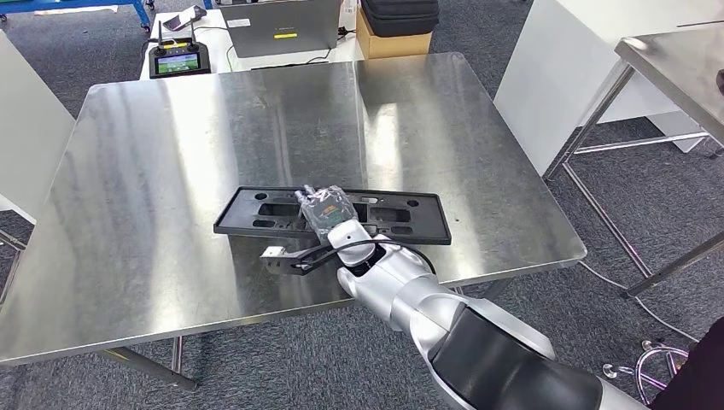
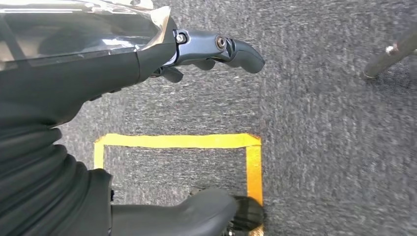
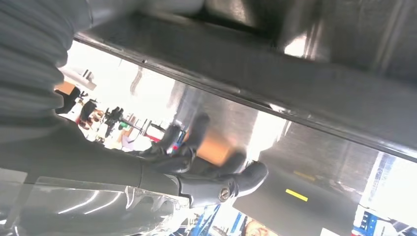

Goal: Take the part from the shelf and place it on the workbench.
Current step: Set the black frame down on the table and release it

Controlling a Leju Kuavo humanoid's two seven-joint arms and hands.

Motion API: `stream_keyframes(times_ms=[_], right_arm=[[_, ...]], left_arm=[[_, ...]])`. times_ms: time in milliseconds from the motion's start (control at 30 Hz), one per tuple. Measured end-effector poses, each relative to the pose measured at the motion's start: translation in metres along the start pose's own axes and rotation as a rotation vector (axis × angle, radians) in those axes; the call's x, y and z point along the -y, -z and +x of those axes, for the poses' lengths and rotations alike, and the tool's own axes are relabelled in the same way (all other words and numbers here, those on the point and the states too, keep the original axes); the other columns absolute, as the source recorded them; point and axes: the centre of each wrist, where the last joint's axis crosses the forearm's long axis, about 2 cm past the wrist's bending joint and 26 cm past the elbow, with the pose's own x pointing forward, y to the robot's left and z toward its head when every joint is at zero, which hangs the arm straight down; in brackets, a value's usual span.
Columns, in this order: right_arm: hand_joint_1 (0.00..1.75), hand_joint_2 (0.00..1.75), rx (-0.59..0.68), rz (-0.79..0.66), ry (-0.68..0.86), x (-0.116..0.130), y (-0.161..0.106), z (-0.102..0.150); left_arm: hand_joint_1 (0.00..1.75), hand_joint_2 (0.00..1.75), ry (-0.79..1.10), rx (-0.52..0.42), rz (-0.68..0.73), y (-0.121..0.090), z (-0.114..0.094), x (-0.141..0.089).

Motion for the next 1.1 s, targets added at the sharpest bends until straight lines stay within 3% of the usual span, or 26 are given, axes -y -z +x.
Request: stream_keyframes(times_ms=[467,700,900,1100], right_arm=[[0.0,1.75,0.063,-0.052,-0.011,0.006,0.0,0.011],[0.0,1.75,0.193,-0.17,0.099,0.033,0.0,0.037],[0.0,1.75,0.32,-0.32,0.345,0.071,-0.005,0.063],[0.0,1.75,0.397,-0.388,0.352,0.089,-0.011,0.077]], left_arm=[[0.0,0.0,-0.04,0.005,0.006,-0.001,-0.001,0.001],[0.0,0.0,-0.06,0.0,0.028,-0.003,-0.006,0.0],[0.0,0.0,-0.064,-0.007,0.033,-0.004,-0.008,0.001],[0.0,0.0,-0.068,-0.012,0.036,-0.004,-0.009,0.0]])
